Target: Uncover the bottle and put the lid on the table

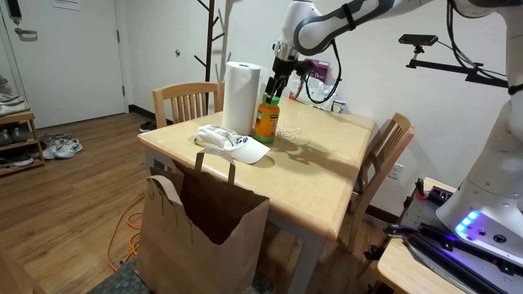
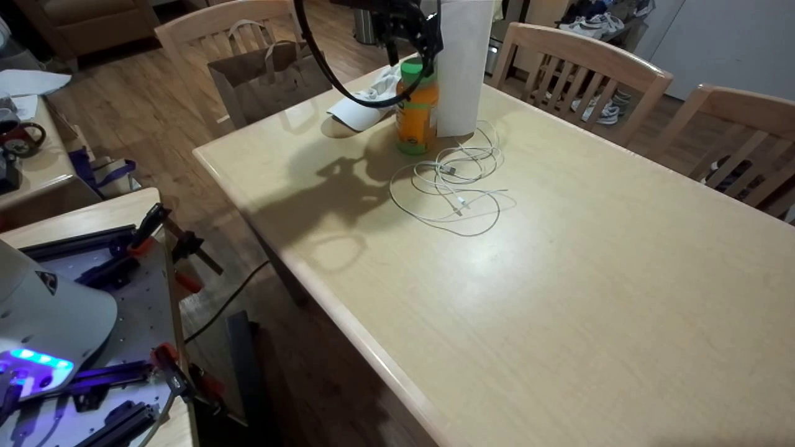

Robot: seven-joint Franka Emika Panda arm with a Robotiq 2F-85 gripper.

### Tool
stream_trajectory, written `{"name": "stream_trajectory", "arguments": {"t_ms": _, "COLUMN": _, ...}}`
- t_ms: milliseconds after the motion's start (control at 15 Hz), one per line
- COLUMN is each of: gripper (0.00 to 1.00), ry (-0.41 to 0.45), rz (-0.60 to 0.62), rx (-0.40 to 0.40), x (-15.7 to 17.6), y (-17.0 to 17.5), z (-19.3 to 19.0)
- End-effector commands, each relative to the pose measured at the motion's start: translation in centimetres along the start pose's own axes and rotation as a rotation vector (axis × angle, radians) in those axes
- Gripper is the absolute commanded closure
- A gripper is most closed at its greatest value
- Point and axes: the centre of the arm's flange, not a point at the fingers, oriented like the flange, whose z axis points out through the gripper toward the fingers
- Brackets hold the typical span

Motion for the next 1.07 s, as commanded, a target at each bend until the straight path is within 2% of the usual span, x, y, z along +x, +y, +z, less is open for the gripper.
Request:
{"name": "stream_trajectory", "arguments": {"t_ms": 0, "gripper": 0.26, "ry": 0.012, "rz": -0.008, "rx": -0.022, "x": 1.1, "y": -0.5, "z": 0.4}}
{"name": "stream_trajectory", "arguments": {"t_ms": 200, "gripper": 0.46, "ry": 0.016, "rz": -0.014, "rx": -0.023, "x": 1.1, "y": -0.7, "z": 0.3}}
{"name": "stream_trajectory", "arguments": {"t_ms": 267, "gripper": 0.49, "ry": 0.017, "rz": -0.014, "rx": -0.023, "x": 1.1, "y": -0.7, "z": 0.3}}
{"name": "stream_trajectory", "arguments": {"t_ms": 667, "gripper": 0.49, "ry": 0.022, "rz": -0.010, "rx": -0.031, "x": 0.8, "y": -0.6, "z": -1.0}}
{"name": "stream_trajectory", "arguments": {"t_ms": 1000, "gripper": 0.49, "ry": 0.057, "rz": -0.036, "rx": -0.053, "x": 0.8, "y": -0.9, "z": -5.2}}
